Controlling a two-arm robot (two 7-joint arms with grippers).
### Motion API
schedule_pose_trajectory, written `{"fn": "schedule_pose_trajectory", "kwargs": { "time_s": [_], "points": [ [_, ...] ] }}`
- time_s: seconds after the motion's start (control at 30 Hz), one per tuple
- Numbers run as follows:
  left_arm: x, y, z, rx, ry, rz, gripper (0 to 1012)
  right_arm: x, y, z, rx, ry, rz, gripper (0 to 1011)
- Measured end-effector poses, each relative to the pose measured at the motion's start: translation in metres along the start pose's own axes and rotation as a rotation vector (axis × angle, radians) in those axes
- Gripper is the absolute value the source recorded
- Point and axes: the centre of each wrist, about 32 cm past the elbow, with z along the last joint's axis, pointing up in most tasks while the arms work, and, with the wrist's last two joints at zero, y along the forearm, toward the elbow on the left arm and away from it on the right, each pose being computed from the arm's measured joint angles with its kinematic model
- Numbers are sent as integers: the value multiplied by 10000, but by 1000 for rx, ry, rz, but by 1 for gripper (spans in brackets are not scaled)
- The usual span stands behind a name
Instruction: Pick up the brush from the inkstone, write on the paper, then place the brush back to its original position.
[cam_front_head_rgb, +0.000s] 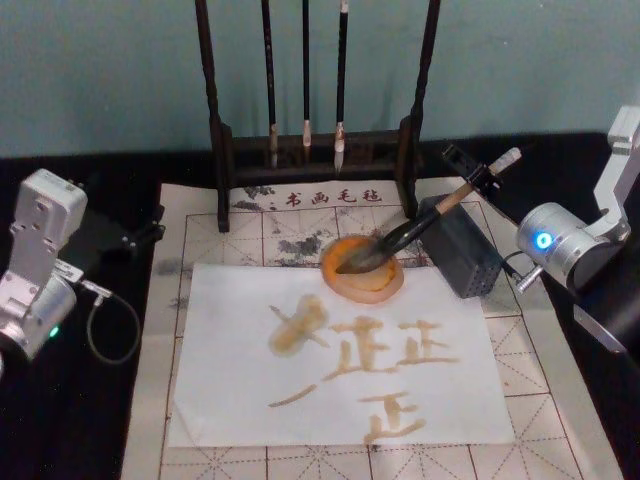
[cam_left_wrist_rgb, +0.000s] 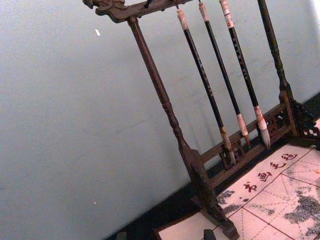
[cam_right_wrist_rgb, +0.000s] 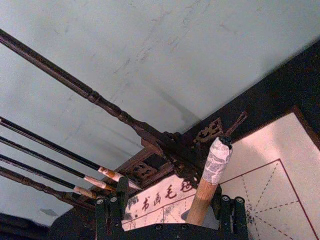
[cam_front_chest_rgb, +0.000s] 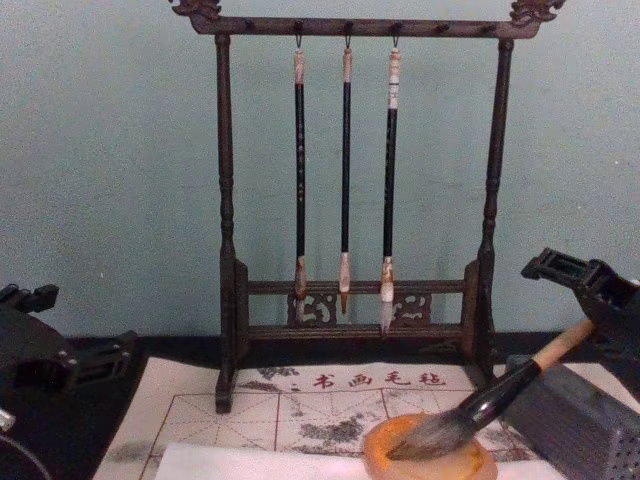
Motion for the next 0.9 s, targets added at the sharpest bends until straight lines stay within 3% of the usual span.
{"fn": "schedule_pose_trajectory", "kwargs": {
  "time_s": [0.5, 0.77, 0.9],
  "points": [
    [0, 0, 0, 0, 0, 0, 1001, 54, -112, 0, -15, 7, -33, 1000],
    [0, 0, 0, 0, 0, 0, 1001, 89, -293, -23, -5, -11, -27, 1000],
    [0, 0, 0, 0, 0, 0, 1001, 110, -430, -62, 16, -57, -8, 1000]
  ]
}}
